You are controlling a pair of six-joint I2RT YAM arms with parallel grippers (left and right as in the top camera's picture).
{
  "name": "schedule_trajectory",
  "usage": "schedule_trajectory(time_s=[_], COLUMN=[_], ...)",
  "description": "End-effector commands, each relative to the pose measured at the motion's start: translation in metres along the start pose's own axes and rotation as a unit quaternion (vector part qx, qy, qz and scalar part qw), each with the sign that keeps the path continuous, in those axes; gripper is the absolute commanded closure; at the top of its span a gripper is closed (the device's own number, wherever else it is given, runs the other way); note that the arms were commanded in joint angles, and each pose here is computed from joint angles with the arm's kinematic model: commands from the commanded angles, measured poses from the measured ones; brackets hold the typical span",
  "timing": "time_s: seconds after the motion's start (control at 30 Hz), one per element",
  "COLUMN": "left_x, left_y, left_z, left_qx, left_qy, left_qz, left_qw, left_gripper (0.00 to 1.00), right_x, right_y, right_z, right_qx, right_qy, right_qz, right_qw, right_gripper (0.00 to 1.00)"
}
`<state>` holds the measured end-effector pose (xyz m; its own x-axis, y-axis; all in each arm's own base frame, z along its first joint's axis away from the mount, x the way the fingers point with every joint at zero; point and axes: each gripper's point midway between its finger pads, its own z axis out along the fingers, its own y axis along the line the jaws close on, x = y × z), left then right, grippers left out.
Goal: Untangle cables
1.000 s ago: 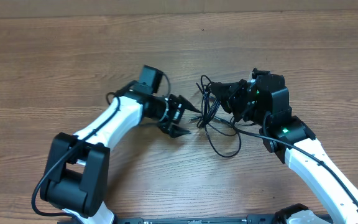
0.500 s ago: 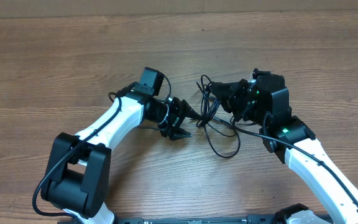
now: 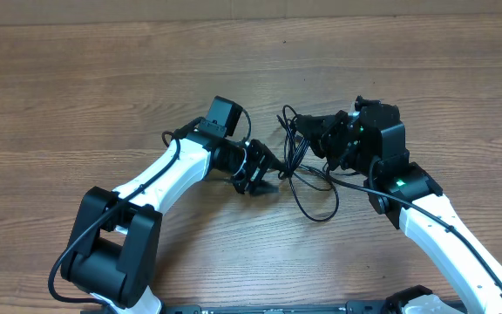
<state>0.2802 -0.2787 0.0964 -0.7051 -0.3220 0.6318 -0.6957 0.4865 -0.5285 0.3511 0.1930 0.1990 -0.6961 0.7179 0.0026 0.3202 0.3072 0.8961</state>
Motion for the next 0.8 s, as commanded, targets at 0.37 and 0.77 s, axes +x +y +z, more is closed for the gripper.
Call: schedule_trajectory(time_s=[0.37, 0.77], left_x=[-0.034, -0.047], left_y=[-0.014, -0.007], left_z=[-0.019, -0.085], left_qx=[0.029, 0.108], left_qy=[-0.065, -0.004], left_qz=[0.016, 0.031], left_qw=[0.997, 0.994], left_gripper=[0.96, 0.96], right_x=[0.003, -0.033], right_y=[-0.012, -0.03], right_z=[-0.003, -0.027], right_qx=[0.027, 0.046], right_qy=[0.008, 0.002], right_qz=[-0.128, -0.167], right_qw=[0.991, 0.985], right_gripper=[0.81, 0.39])
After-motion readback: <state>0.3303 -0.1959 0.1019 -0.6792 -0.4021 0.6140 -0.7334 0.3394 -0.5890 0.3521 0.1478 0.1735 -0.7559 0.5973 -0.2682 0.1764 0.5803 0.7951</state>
